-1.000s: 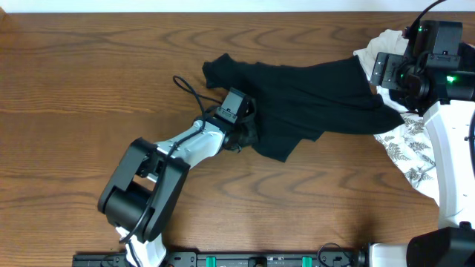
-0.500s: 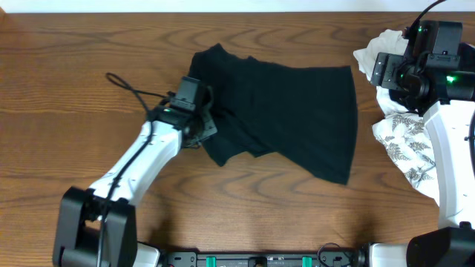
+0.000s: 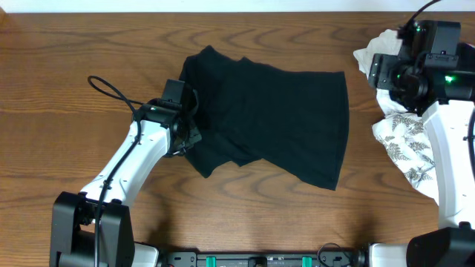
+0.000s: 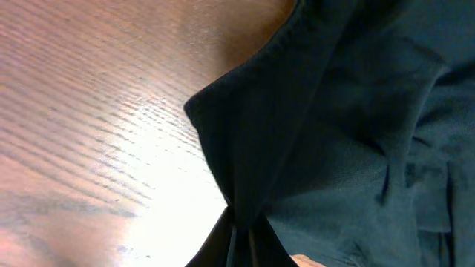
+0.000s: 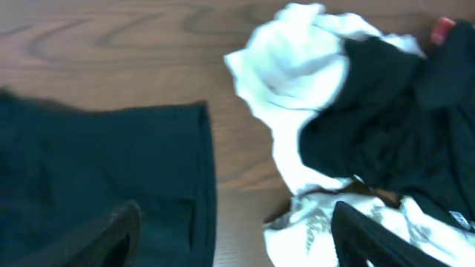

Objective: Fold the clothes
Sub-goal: 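Pull the T-shirt left with the left gripper to spread it flat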

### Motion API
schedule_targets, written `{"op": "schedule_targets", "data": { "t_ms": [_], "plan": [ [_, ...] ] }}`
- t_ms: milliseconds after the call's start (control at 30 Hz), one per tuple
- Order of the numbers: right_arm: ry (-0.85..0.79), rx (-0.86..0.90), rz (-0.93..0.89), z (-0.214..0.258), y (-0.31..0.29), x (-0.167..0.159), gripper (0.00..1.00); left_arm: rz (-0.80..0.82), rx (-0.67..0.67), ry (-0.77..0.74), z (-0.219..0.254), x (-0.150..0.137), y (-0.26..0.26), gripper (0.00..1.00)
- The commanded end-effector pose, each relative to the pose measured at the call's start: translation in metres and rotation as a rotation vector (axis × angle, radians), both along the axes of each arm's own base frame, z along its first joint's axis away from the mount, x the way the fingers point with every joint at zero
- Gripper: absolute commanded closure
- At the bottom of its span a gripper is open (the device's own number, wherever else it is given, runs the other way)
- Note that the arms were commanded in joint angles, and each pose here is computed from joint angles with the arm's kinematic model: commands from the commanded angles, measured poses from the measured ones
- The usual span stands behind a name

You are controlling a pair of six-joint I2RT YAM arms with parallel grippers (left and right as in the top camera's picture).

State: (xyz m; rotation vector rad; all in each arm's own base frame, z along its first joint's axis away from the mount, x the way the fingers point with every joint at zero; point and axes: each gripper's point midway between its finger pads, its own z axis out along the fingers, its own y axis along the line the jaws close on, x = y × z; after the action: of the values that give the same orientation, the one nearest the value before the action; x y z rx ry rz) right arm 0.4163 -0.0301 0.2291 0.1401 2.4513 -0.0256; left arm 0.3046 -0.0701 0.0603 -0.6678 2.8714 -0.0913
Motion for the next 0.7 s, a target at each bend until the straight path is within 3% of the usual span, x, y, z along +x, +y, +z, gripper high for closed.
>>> {"op": "schedule_targets", "data": {
  "t_ms": [0,67,100,167,200,400,667],
  "plan": [
    [0.013,0.034,0.158,-0.006,0.032,0.003,0.30,0.002,0.039,0.004,-0.001,-0.002,0.008,0.94],
    [0.049,0.031,0.183,-0.021,0.040,0.007,0.51,0.002,0.038,0.003,-0.001,-0.002,0.008,0.94],
    [0.075,0.035,0.195,-0.032,0.045,0.009,0.70,0.002,0.038,0.004,-0.001,-0.002,0.008,0.94],
    [0.123,0.040,0.213,-0.051,0.053,0.013,0.92,0.002,0.038,0.004,-0.001,-0.002,0.008,0.94],
    [0.152,0.043,0.222,-0.063,0.057,0.014,0.99,0.002,0.038,0.004,-0.001,-0.002,0.008,0.94],
    [0.295,0.055,0.289,-0.128,0.088,0.019,0.99,0.002,0.038,0.004,-0.001,-0.002,0.008,0.94],
    [0.303,0.049,0.319,-0.180,0.106,0.043,0.99,0.000,0.039,0.007,-0.001,-0.003,0.008,0.94]
  ]
}}
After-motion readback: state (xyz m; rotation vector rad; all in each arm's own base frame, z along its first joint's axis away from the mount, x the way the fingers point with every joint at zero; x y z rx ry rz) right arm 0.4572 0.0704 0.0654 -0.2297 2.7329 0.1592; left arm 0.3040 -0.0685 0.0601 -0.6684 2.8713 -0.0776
